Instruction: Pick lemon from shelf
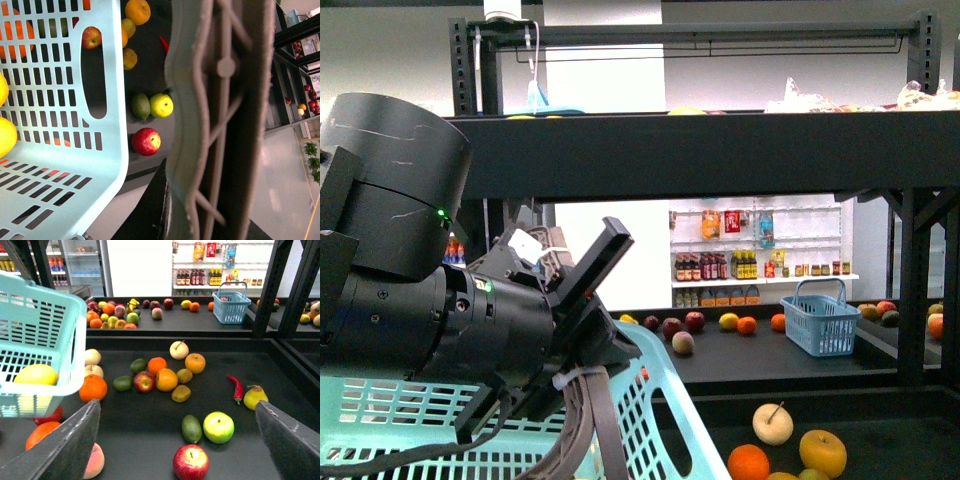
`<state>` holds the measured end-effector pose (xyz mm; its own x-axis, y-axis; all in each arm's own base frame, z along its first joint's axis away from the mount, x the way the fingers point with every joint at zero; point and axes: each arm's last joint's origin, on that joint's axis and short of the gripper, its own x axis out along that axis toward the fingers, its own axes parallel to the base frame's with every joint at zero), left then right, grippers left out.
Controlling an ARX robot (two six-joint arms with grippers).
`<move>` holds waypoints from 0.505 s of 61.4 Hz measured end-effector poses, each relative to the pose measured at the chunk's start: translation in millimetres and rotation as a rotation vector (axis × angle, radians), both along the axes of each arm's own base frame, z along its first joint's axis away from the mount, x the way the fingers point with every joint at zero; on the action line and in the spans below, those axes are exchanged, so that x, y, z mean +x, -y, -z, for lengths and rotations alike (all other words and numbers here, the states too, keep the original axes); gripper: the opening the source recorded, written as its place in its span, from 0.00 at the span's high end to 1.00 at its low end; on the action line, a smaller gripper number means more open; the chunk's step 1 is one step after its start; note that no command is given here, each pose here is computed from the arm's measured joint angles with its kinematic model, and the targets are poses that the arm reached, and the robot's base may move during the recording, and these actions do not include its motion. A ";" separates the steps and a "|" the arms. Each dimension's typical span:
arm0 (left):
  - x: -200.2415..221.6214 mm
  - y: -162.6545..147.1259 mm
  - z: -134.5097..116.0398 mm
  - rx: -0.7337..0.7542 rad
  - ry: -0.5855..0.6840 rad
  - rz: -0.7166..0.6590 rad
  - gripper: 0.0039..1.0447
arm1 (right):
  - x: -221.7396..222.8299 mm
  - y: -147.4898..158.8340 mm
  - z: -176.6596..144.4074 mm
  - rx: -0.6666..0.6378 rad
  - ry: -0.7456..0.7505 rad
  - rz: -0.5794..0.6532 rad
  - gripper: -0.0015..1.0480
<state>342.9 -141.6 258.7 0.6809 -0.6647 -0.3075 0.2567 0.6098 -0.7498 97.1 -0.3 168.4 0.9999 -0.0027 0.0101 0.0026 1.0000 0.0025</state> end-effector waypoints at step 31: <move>35.0 -159.3 -30.2 -0.411 0.091 -0.754 0.90 | 0.0 0.0 0.0 0.000 0.000 0.000 0.07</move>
